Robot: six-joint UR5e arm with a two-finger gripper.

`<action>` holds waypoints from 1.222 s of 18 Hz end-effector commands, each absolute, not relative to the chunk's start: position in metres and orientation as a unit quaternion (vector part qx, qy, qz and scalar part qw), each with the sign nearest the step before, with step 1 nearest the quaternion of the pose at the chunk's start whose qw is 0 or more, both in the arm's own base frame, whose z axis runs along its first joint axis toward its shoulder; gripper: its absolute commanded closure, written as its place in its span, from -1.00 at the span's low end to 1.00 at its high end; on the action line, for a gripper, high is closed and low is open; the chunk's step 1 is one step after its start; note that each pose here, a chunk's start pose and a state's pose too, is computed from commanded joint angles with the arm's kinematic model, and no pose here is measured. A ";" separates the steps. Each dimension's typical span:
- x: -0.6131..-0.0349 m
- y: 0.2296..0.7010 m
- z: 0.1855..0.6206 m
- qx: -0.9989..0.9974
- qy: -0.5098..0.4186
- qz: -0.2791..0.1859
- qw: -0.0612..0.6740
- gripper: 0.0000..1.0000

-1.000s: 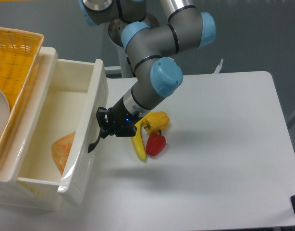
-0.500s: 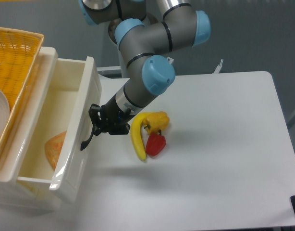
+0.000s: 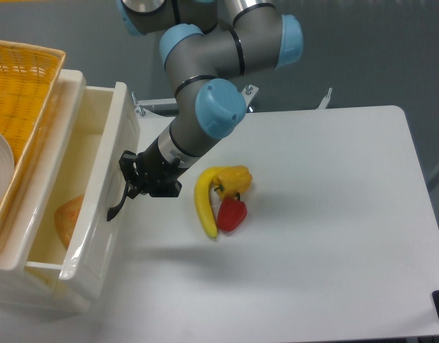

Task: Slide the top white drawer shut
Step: 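Keep pushing the drawer until flush with the cabinet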

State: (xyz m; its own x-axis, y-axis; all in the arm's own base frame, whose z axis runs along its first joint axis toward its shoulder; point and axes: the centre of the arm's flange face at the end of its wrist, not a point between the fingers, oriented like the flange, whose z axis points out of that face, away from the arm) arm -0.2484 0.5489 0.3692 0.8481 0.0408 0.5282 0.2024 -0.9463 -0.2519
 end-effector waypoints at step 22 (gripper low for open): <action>-0.209 0.572 0.371 -0.951 -0.048 -0.271 0.139 0.79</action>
